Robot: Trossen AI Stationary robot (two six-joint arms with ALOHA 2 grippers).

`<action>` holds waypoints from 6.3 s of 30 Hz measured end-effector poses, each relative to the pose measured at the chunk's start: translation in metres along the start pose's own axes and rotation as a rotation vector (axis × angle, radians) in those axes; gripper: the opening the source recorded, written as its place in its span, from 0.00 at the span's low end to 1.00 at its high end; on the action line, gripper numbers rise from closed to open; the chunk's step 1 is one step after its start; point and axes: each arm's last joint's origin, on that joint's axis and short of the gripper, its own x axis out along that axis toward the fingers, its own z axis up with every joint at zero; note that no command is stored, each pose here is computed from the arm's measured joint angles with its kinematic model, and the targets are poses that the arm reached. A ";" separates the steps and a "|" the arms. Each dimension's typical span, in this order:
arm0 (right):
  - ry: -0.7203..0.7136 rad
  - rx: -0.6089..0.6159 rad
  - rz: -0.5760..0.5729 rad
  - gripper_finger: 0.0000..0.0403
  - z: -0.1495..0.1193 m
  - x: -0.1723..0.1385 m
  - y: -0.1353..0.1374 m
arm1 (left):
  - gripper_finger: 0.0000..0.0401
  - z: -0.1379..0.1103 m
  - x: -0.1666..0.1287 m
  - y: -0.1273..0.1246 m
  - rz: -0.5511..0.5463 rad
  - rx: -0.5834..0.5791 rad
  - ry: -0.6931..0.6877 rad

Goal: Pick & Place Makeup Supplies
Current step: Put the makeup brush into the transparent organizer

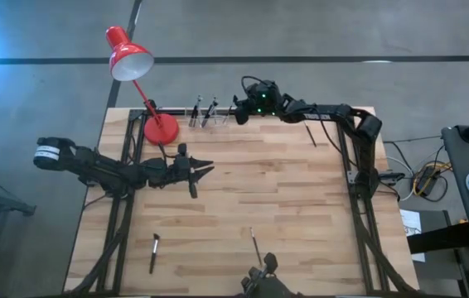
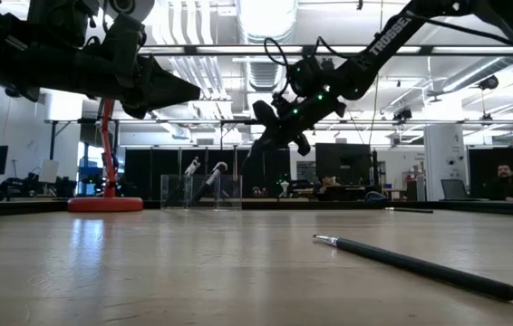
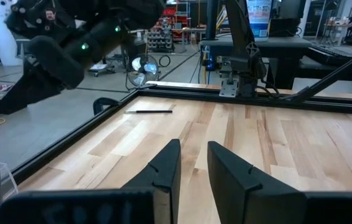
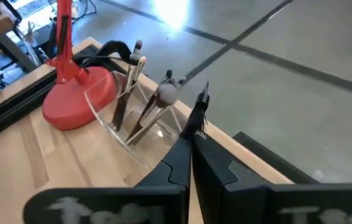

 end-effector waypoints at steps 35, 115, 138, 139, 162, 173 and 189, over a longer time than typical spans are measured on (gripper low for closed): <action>0.290 -0.234 0.003 0.04 -0.012 -0.050 0.036 | 0.18 -0.004 0.000 0.000 -0.009 0.011 0.036; 0.386 0.123 -0.778 0.23 -0.147 -0.167 -0.081 | 0.00 -0.024 0.020 -0.008 -0.028 -0.005 0.131; 0.637 0.107 -0.646 0.26 -0.128 -0.151 -0.076 | 0.00 -0.025 0.020 -0.008 -0.028 -0.008 0.137; 0.627 0.088 -0.628 0.27 -0.123 -0.151 -0.074 | 0.00 -0.025 0.020 -0.008 -0.027 -0.008 0.137; 0.939 -0.334 -0.502 0.32 -0.107 -0.098 -0.092 | 0.00 -0.025 0.020 -0.008 -0.027 -0.008 0.136; 0.940 -0.243 -0.357 0.07 -0.104 -0.103 -0.084 | 0.00 -0.025 0.020 -0.008 -0.026 -0.035 0.136; 0.521 -0.312 -0.035 0.02 -0.106 -0.162 0.007 | 0.00 -0.023 0.022 -0.010 -0.084 -0.077 0.134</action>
